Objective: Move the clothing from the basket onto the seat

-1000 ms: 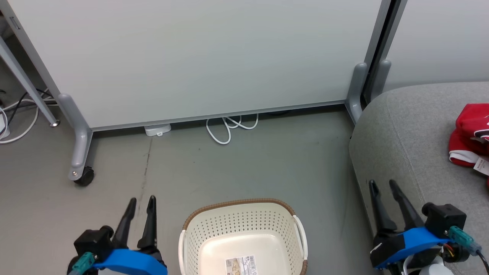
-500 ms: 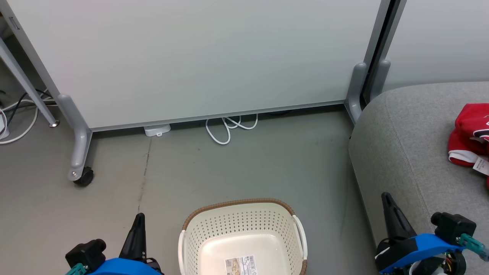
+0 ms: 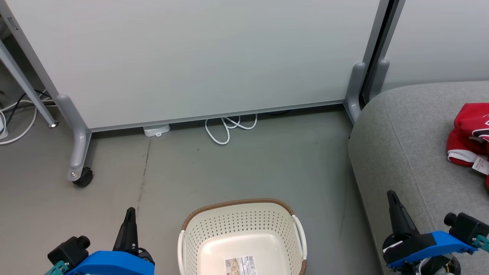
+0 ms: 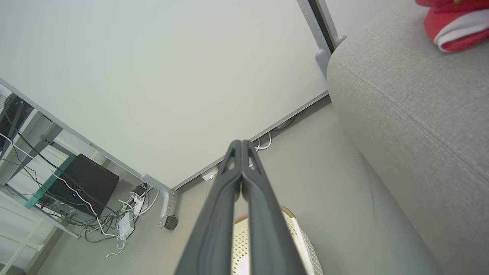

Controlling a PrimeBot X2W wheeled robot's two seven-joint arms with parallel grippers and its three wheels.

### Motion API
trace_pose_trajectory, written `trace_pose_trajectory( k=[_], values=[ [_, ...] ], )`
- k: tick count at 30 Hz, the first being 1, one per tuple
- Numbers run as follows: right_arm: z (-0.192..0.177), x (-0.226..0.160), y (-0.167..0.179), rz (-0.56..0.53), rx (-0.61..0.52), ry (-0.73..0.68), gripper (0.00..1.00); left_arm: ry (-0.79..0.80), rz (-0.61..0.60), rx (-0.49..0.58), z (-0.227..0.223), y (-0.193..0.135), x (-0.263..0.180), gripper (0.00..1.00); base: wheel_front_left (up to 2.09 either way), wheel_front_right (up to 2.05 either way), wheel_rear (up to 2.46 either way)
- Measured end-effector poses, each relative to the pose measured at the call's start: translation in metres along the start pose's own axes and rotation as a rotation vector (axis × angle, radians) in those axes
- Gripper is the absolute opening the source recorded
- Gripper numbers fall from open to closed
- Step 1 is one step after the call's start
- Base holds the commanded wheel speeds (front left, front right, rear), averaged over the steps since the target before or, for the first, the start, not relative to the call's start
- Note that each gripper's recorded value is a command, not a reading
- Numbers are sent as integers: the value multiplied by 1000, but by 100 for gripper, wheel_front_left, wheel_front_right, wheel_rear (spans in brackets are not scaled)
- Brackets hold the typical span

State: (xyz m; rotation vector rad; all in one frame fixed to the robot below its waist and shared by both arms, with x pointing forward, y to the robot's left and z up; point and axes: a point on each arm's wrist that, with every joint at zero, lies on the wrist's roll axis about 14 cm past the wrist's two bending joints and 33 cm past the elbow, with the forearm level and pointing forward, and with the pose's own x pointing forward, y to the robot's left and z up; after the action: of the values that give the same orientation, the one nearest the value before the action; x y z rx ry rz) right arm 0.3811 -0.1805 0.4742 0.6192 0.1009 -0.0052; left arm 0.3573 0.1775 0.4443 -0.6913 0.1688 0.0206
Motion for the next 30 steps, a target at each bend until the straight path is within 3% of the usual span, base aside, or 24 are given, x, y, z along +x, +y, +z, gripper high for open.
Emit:
trace_pose_trajectory(
  k=[30],
  values=[
    [11, 1, -3, -11, 381, -17, 0, -42, 1, -350, 23, -4, 9, 0, 0, 0, 0]
  ],
)
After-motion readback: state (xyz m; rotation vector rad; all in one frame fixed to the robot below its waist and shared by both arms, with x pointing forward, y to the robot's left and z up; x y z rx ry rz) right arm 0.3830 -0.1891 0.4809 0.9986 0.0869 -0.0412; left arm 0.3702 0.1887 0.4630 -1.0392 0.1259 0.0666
